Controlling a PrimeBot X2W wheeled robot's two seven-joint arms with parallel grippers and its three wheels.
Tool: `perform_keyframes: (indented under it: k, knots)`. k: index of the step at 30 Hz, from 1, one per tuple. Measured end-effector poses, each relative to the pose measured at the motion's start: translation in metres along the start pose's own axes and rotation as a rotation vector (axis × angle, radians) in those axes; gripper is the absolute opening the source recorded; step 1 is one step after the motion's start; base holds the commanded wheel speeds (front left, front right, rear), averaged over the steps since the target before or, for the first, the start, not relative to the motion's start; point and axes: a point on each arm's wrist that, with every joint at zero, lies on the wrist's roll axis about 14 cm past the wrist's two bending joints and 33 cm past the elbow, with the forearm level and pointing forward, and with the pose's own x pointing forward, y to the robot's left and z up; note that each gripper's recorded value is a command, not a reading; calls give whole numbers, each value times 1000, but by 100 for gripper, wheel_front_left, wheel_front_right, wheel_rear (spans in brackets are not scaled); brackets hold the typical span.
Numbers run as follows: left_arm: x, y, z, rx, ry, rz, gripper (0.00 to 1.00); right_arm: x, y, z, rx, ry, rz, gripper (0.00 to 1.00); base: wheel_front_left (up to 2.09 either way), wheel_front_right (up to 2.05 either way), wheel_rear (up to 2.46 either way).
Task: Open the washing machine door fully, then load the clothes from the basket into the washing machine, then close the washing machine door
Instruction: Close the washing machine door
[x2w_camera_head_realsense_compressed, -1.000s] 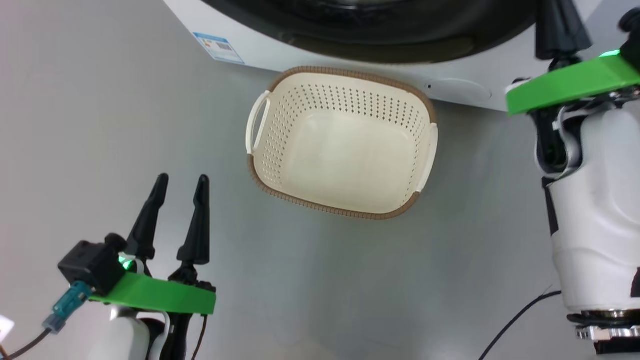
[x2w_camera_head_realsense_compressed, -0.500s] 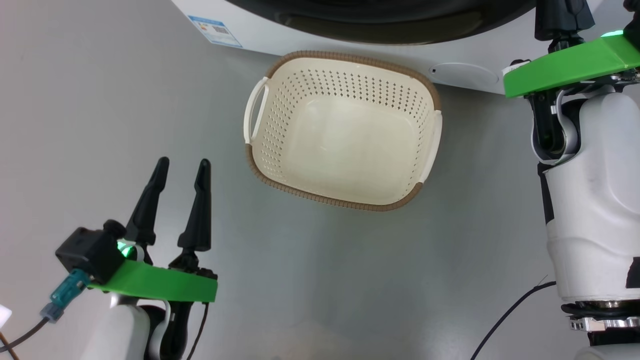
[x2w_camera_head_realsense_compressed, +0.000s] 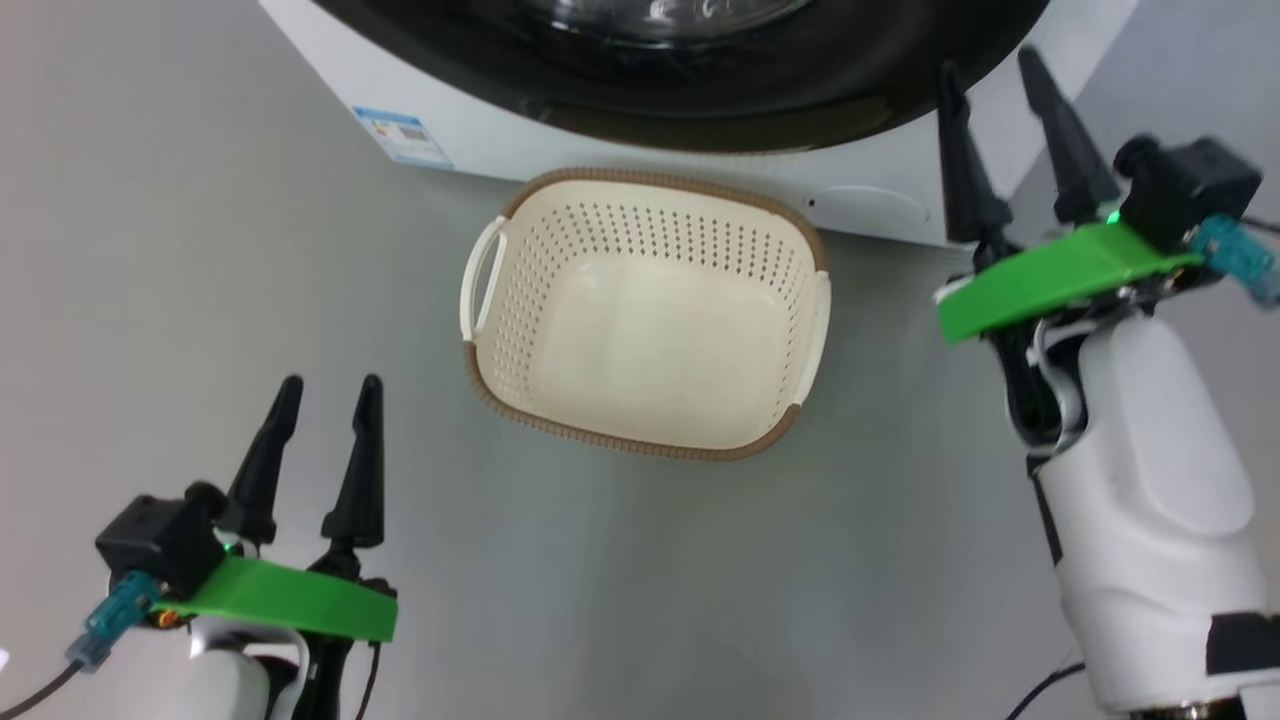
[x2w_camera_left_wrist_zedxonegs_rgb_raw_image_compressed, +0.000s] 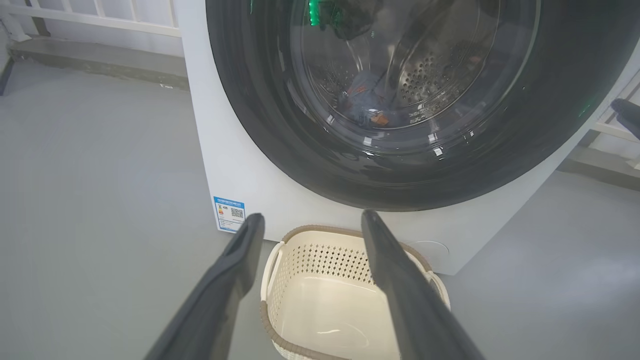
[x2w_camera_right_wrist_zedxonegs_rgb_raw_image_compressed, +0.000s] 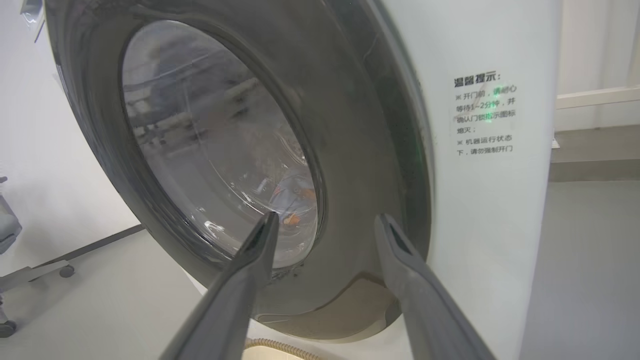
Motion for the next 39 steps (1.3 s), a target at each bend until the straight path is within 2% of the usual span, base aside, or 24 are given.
perform_keyframes:
  k: [11,21,39]
  knots:
    - [-21,6,-1,11,18,0,100,-68,-18,-5,-3,74,-92,100,0,0,0]
    - [-24,-9,2,29,18,-73,100,-136,-49,4,-48,107,-215,100,0,0,0]
    - [-13,-36,2,45,14,-167,100,-207,-86,35,-109,71,-361,100,0,0,0]
